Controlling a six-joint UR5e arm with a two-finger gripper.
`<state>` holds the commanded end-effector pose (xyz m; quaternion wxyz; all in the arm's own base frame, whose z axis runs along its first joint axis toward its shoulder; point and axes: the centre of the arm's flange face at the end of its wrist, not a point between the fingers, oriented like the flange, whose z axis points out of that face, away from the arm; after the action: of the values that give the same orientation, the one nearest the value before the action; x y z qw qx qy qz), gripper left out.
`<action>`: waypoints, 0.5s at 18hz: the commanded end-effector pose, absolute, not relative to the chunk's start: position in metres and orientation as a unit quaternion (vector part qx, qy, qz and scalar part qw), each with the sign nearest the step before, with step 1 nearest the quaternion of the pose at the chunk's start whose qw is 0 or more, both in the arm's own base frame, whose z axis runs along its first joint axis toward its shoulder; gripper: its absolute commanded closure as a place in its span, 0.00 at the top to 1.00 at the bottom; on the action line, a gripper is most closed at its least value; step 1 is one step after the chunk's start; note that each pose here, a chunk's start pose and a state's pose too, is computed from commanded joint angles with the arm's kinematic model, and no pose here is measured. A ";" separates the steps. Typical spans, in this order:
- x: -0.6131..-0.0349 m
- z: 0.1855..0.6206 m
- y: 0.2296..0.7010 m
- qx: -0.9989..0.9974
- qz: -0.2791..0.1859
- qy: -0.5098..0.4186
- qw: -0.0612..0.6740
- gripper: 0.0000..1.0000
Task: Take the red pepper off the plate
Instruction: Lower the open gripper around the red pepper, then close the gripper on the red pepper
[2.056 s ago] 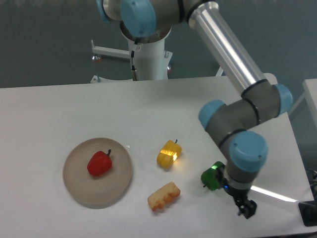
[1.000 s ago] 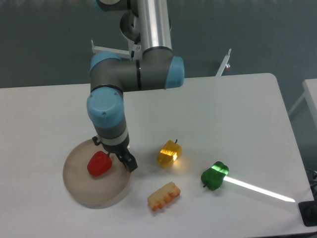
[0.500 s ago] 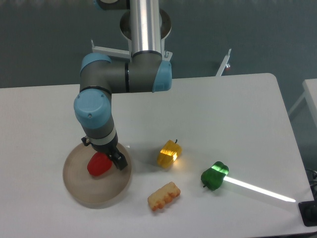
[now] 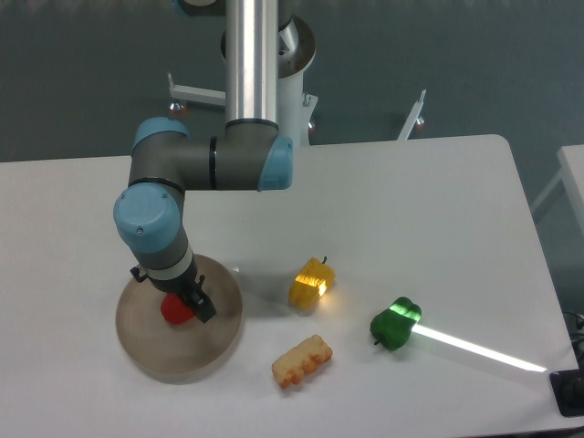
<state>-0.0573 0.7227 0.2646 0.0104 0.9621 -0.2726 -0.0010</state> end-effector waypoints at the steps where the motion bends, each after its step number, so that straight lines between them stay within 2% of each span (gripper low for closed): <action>1: -0.055 0.263 0.723 0.962 -0.001 -0.274 0.011 1.00; 9: -0.056 0.250 0.722 0.961 -0.003 -0.276 0.019 1.00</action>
<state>-0.0560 0.7216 0.2502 0.0188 0.9611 -0.2757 -0.0030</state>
